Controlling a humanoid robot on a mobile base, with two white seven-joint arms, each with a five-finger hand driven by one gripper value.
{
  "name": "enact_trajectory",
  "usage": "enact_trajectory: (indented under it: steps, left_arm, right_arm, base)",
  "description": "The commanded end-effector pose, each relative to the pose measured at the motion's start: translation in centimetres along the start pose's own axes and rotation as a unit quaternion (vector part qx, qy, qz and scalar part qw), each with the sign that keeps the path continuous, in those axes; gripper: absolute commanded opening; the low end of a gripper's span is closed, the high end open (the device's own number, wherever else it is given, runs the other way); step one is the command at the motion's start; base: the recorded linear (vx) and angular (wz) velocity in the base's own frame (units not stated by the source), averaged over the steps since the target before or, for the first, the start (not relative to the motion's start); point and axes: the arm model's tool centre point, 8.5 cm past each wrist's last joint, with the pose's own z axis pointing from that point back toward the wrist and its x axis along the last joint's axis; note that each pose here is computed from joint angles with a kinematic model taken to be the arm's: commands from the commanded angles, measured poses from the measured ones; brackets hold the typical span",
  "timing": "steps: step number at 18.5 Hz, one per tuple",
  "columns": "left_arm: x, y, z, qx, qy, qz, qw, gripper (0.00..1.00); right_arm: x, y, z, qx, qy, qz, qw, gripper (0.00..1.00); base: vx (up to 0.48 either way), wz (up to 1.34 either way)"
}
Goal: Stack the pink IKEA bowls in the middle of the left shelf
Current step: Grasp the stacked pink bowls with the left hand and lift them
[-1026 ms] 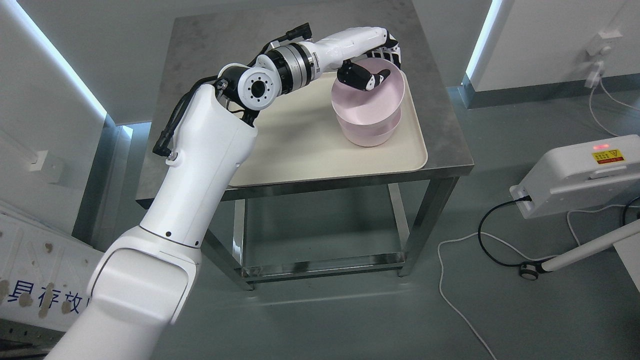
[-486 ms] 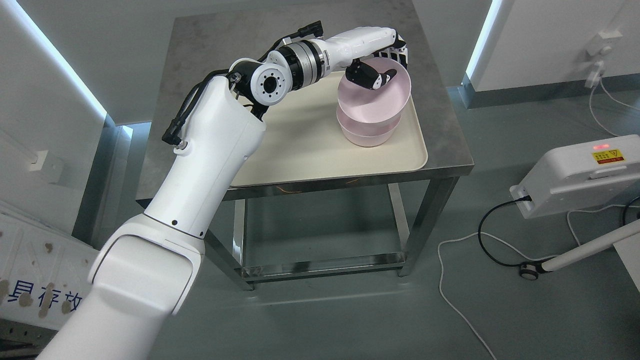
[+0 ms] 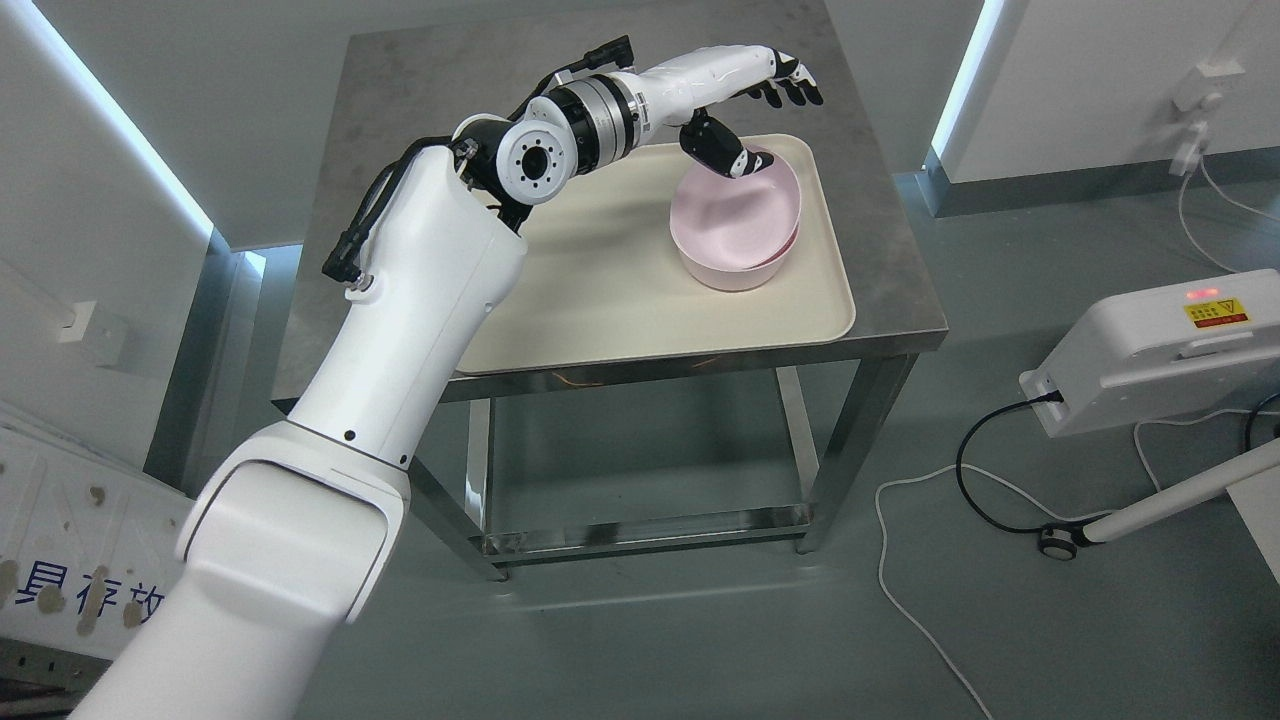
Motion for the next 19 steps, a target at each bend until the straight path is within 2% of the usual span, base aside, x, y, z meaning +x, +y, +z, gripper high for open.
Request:
enact_trajectory:
  steps: [1, 2, 4, 5, 7, 9, 12, 16, 19]
  left_arm:
    - [-4.4, 3.3, 7.4, 0.182, -0.066, 0.151, 0.969, 0.65]
    - [-3.8, 4.0, 9.2, 0.232, -0.130, 0.186, 0.946, 0.65]
    - [-2.7, 4.2, 12.5, 0.291, -0.218, 0.252, 0.897, 0.65]
    - [-1.8, 2.0, 13.3, 0.269, -0.243, 0.257, 0.896, 0.65]
    - [-0.1, -3.4, 12.9, 0.185, -0.258, 0.240, 0.917, 0.66]
    - [0.7, -6.9, 11.7, 0.125, -0.227, 0.179, 0.949, 0.66]
    - [0.0, -8.4, 10.6, 0.076, -0.145, 0.091, 0.982, 0.69]
    - [-1.0, -8.4, 9.4, 0.065, -0.062, 0.008, 0.996, 0.69]
    - [-1.2, -8.9, 8.9, 0.043, -0.035, -0.026, 0.998, 0.68]
  right_arm:
    - [0.6, -1.1, -0.1, -0.009, -0.009, -0.001, 1.000, 1.00]
    - [0.6, -1.1, -0.1, -0.009, -0.009, -0.001, 1.000, 1.00]
    - [0.6, -1.1, -0.1, -0.009, -0.009, -0.001, 1.000, 1.00]
    - [0.6, -1.1, -0.1, -0.009, -0.009, -0.001, 1.000, 1.00]
    - [0.6, -1.1, -0.1, -0.009, -0.009, -0.001, 1.000, 1.00]
    - [0.6, -1.1, -0.1, -0.009, -0.009, -0.001, 1.000, 1.00]
    - [0.5, -1.1, -0.1, -0.009, -0.008, -0.001, 1.000, 1.00]
    - [0.6, -1.1, -0.1, -0.009, -0.009, -0.001, 1.000, 1.00]
    - [0.6, -1.1, -0.1, -0.009, -0.009, -0.001, 1.000, 1.00]
  base:
    - [0.000, 0.00]
    - [0.000, 0.00]
    - [0.000, 0.00]
    - [0.000, 0.00]
    - [0.000, 0.00]
    - [0.000, 0.00]
    - [0.000, 0.00]
    - [0.000, 0.00]
    - [0.000, 0.00]
